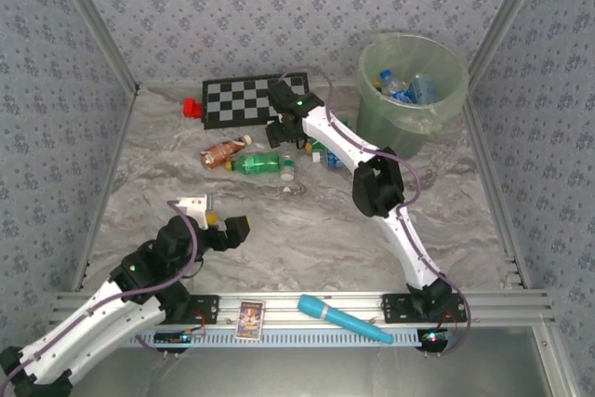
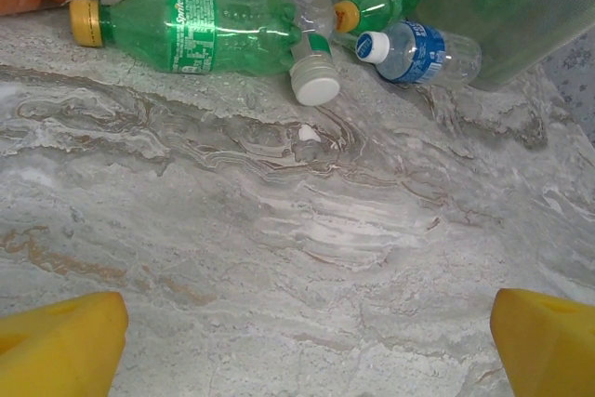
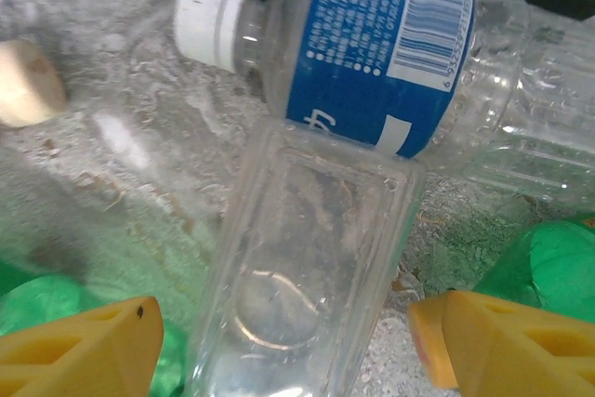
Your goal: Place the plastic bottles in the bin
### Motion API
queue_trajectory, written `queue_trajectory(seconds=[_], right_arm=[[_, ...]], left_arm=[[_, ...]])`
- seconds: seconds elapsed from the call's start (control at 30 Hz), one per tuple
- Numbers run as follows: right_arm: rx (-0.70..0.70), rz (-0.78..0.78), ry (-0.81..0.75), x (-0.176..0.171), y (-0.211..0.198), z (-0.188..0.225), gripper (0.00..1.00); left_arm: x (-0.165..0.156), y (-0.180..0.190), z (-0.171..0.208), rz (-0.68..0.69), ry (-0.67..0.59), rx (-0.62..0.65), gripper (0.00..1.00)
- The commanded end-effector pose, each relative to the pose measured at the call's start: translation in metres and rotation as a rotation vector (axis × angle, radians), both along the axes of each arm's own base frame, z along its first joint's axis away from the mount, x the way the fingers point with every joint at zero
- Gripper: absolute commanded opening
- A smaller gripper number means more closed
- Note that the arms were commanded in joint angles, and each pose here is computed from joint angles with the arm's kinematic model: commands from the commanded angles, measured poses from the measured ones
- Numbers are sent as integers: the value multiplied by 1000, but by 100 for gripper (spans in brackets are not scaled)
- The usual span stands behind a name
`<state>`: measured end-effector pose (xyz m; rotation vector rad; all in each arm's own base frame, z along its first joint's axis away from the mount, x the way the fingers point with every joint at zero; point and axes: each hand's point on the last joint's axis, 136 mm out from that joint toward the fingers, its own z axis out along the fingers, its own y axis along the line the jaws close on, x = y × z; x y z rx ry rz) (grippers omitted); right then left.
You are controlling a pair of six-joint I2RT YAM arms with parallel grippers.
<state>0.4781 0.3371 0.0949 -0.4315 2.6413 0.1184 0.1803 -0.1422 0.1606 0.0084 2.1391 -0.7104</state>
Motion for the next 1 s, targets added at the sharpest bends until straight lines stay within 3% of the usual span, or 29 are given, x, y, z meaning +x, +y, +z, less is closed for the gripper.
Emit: queue_trajectory(seconds=[0.0,0.37,0.53,0.77,0.97], right_arm=[[-5,-64,14,5,-4,-11,80],[20,-92,13,18,6,-37,76],[59,-112,39,18,6,-40,64],[88,-132,-14,13,6,-9,60],[152,-118,-97,4,9,42,59]], left_arm=[[-2,3,0,-1,-8,-3,100],[-5,6,-2,3,2,-9,100],[-6,9,-1,9,0,-10,100],[-5,8,-1,15,-2,-18,100],[-5,8,2,14,-3,-22,100]])
